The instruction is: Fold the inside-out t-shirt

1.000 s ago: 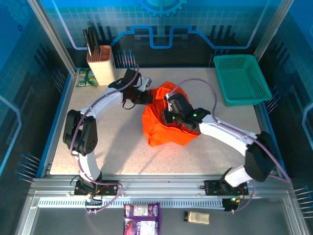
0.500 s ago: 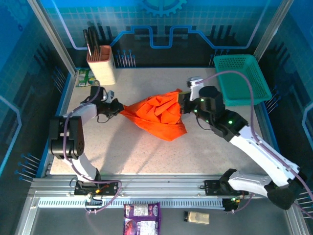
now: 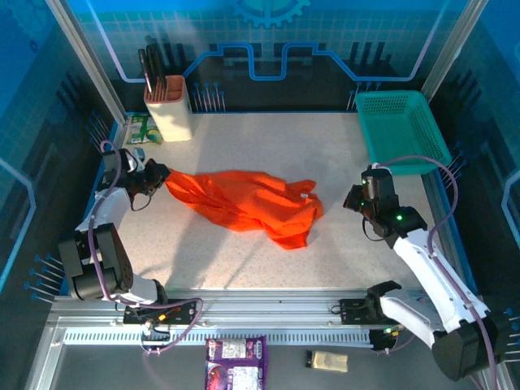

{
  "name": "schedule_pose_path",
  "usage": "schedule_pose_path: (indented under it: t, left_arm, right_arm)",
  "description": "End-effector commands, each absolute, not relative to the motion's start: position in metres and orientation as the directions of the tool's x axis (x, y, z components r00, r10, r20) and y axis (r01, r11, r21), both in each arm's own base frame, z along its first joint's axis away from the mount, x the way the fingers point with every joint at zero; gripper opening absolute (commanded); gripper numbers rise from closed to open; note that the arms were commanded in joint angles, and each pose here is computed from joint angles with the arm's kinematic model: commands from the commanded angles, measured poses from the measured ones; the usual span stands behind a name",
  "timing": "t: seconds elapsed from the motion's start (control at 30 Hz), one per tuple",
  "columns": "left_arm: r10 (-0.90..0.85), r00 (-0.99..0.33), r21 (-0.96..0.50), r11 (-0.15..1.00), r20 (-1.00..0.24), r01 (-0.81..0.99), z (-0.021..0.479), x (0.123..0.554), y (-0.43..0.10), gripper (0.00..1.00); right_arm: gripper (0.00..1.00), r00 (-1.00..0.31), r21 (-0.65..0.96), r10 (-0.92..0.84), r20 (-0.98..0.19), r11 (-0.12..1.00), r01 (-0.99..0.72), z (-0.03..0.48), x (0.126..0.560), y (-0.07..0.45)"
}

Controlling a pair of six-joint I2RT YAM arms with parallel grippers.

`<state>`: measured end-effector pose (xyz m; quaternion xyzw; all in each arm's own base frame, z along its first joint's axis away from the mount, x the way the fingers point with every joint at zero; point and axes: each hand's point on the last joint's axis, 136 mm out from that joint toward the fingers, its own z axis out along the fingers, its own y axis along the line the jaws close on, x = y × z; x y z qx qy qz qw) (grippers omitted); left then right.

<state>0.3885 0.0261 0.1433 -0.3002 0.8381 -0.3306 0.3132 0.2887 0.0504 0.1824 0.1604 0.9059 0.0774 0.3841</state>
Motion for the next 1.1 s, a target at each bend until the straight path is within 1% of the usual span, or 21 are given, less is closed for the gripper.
schedule_pose_path:
  t: [0.0,0.07,0.17,0.27,0.33,0.47,0.57,0.7,0.8,0.83,0.87,0.9,0.97,1.0,1.03,1.07]
  left_arm:
    - [-0.638,-0.694,-0.714,0.652,-0.334,-0.255,0.147,0.388,0.006,0.00]
    - [-0.599,-0.725,-0.697,0.678,-0.340,-0.233,0.148,0.387,-0.006,0.00]
    - [-0.562,-0.749,-0.680,0.703,-0.351,-0.208,0.151,0.386,-0.018,0.00]
    - [-0.549,-0.757,-0.680,0.707,-0.355,-0.194,0.154,0.385,-0.023,0.00]
    - [-0.545,-0.759,-0.678,0.710,-0.356,-0.192,0.155,0.384,-0.025,0.00]
    - [-0.537,-0.761,-0.675,0.715,-0.364,-0.181,0.160,0.381,-0.026,0.00]
    - [-0.527,-0.766,-0.671,0.720,-0.367,-0.174,0.162,0.377,-0.027,0.00]
    - [-0.521,-0.767,-0.670,0.724,-0.374,-0.166,0.166,0.373,-0.029,0.00]
    - [-0.520,-0.765,-0.672,0.723,-0.380,-0.157,0.172,0.370,-0.030,0.00]
    - [-0.518,-0.763,-0.671,0.725,-0.387,-0.152,0.175,0.369,-0.030,0.00]
    - [-0.517,-0.760,-0.670,0.728,-0.394,-0.148,0.179,0.369,-0.030,0.00]
    - [-0.514,-0.756,-0.666,0.732,-0.405,-0.141,0.183,0.368,-0.029,0.00]
    - [-0.512,-0.747,-0.666,0.735,-0.423,-0.127,0.194,0.368,-0.029,0.00]
    - [-0.510,-0.741,-0.667,0.736,-0.436,-0.115,0.203,0.369,-0.029,0.00]
    - [-0.510,-0.734,-0.669,0.736,-0.448,-0.103,0.211,0.370,-0.030,0.00]
    - [-0.507,-0.727,-0.671,0.736,-0.464,-0.085,0.222,0.371,-0.030,0.00]
  right_arm:
    - [0.23,-0.742,0.300,0.331,-0.583,0.936,0.182,0.167,0.288,0.071]
    - [0.29,-0.790,0.300,0.274,-0.549,0.946,0.119,0.163,0.287,0.088]
    - [0.32,-0.839,0.279,0.126,-0.529,0.960,-0.032,0.163,0.280,0.129]
    - [0.37,-0.882,0.273,-0.031,-0.471,0.945,-0.179,0.145,0.260,0.176]
    - [0.38,-0.898,0.257,-0.114,-0.425,0.936,-0.240,0.126,0.245,0.200]
    - [0.41,-0.925,0.168,-0.187,-0.332,0.953,-0.253,0.085,0.222,0.217]
    - [0.43,-0.950,0.101,-0.164,-0.266,0.975,-0.197,0.057,0.214,0.213]
    - [0.44,-0.962,0.049,-0.141,-0.236,0.986,-0.157,0.032,0.217,0.213]
    - [0.43,-0.969,0.021,-0.135,-0.205,0.990,-0.142,0.018,0.217,0.212]
    - [0.41,-0.971,0.006,-0.137,-0.197,0.990,-0.141,0.015,0.216,0.210]
    - [0.38,-0.973,-0.008,-0.137,-0.188,0.990,-0.138,0.012,0.216,0.208]
    - [0.32,-0.973,-0.014,-0.137,-0.184,0.990,-0.137,0.011,0.215,0.206]
    - [0.13,-0.973,-0.020,-0.139,-0.186,0.990,-0.137,0.017,0.215,0.203]
    - [0.04,-0.968,-0.022,-0.141,-0.206,0.990,-0.140,0.028,0.217,0.201]
    - [0.00,-0.962,-0.023,-0.141,-0.234,0.990,-0.140,0.040,0.219,0.199]
    - [0.00,-0.950,-0.015,-0.143,-0.277,0.989,-0.144,0.059,0.223,0.198]
